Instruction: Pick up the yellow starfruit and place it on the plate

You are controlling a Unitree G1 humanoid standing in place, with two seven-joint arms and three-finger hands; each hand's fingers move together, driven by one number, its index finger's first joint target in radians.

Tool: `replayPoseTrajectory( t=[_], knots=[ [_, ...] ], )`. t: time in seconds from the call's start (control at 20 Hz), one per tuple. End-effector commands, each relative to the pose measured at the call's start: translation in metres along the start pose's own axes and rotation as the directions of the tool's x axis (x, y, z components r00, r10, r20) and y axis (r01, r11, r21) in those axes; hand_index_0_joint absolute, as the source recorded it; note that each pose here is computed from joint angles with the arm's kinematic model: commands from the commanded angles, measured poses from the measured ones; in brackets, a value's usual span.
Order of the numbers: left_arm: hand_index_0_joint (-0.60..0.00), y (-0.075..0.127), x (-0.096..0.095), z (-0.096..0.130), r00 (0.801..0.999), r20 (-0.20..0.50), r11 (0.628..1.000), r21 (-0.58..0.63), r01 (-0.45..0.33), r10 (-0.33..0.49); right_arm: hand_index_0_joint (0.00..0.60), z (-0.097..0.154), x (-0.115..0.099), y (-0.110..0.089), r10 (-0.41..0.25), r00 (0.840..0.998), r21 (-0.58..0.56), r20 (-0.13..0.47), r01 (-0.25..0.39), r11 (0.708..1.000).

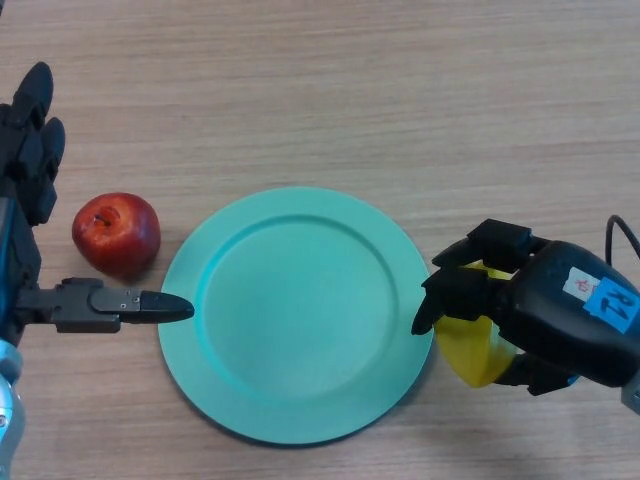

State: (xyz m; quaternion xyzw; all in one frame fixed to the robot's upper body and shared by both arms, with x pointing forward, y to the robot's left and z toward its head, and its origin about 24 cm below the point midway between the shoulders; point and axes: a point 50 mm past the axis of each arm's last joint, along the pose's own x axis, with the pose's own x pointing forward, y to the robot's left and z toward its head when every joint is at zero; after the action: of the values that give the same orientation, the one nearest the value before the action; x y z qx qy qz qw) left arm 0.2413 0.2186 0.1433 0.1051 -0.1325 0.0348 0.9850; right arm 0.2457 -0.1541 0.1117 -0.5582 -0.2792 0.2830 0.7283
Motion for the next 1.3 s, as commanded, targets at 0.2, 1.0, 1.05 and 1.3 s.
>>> replayPoseTrajectory(
  t=[0.2, 1.0, 1.05, 1.3],
  knots=[
    [0.000, 0.018, 0.000, 0.035, 0.970, 0.241, 0.995, 0.081, -0.062, 0.041, 0.600, 0.015, 0.063, -0.021, -0.265, 0.961, 0.452, 0.085, 0.200, 0.869],
    [0.000, 0.013, 0.002, 0.030, 0.974, 0.224, 0.996, 0.073, -0.041, 0.024, 0.401, 0.004, 0.063, 0.014, -0.018, 1.000, 0.262, -0.014, 0.021, 0.965],
    [0.000, 0.012, 0.002, 0.030, 0.974, 0.224, 0.996, 0.075, -0.040, 0.022, 0.301, 0.004, 0.063, 0.013, -0.026, 1.000, 0.264, -0.017, 0.030, 0.964],
    [0.000, 0.008, 0.002, 0.032, 0.974, 0.225, 0.994, 0.098, -0.037, 0.014, 0.000, 0.005, 0.064, -0.001, -0.152, 0.986, 0.337, -0.065, 0.165, 0.927]
  ],
)
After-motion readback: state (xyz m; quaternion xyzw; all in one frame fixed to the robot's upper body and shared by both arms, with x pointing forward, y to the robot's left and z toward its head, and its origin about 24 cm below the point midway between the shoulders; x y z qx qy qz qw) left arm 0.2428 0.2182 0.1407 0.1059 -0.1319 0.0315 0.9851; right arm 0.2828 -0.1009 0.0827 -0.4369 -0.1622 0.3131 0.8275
